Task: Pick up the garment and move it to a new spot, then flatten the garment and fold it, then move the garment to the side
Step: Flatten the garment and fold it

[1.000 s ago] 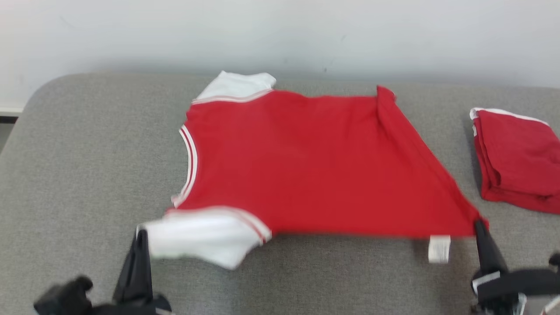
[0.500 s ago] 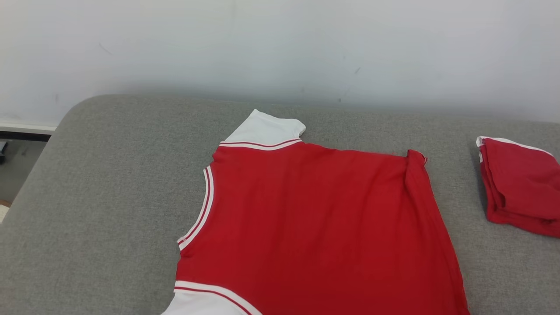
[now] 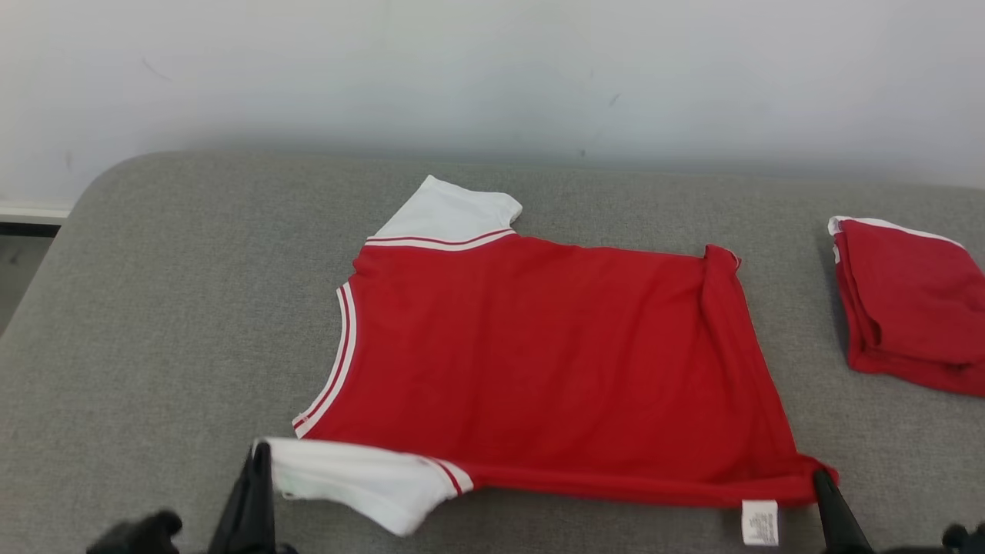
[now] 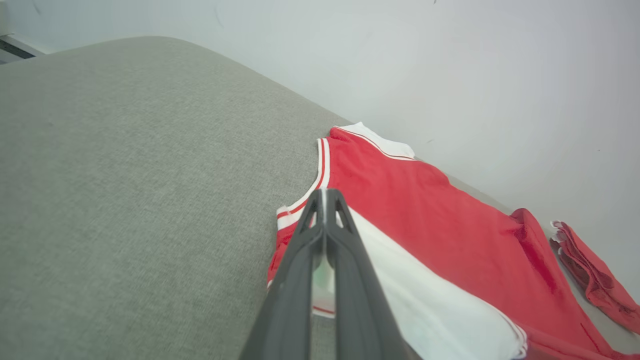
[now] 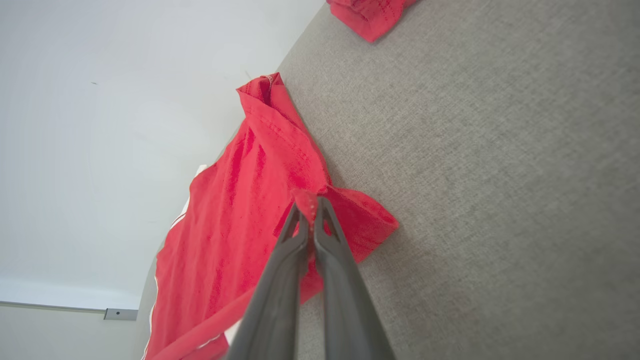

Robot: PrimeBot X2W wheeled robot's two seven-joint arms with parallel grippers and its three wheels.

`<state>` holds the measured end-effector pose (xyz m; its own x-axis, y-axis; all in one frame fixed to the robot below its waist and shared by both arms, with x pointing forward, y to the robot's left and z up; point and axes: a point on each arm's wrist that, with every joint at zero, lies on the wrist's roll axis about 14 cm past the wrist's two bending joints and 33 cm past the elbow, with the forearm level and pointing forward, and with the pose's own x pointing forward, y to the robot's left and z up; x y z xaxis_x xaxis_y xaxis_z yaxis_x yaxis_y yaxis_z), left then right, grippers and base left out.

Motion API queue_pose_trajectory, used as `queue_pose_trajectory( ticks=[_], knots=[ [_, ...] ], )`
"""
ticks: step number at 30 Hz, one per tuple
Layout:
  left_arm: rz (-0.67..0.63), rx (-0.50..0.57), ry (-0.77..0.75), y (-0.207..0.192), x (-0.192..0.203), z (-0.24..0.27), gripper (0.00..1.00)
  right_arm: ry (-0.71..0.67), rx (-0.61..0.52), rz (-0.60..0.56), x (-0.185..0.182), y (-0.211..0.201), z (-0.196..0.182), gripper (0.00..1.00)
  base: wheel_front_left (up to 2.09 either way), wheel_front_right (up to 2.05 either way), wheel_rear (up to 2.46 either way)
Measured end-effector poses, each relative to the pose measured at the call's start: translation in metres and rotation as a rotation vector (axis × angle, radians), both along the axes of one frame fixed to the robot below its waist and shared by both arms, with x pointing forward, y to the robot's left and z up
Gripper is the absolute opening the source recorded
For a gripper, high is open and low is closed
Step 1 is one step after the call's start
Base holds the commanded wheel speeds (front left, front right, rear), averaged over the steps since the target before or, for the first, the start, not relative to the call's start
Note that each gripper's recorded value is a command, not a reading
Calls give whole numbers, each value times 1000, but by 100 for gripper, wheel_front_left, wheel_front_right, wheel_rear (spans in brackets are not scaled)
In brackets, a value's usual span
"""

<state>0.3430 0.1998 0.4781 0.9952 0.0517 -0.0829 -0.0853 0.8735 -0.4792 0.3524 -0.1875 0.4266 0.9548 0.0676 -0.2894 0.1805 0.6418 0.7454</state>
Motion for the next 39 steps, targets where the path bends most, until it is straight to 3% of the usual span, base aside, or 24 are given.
queue_pose_trajectory(
  ticks=[9,21,22,23,24,31,39],
  knots=[
    [-107,58,9,-3,62,11,0,-66,-13,73,45,11,30,0,0,0,0],
    [-205,105,110,-23,99,-20,0,11,-89,71,82,8,11,0,0,0,0],
    [-214,115,113,-25,100,-22,0,12,-102,76,84,10,11,9,0,0,0],
    [-217,133,110,-25,101,-23,31,1,-123,80,86,12,13,50,0,0,0],
    [-214,148,100,-24,102,-22,100,-13,-143,85,88,13,16,100,0,0,0],
    [-186,175,26,-17,100,-8,100,-103,-268,102,80,15,32,100,0,0,0],
    [-135,164,15,-8,65,-16,100,-99,-429,141,47,3,20,100,0,0,0]
  ],
)
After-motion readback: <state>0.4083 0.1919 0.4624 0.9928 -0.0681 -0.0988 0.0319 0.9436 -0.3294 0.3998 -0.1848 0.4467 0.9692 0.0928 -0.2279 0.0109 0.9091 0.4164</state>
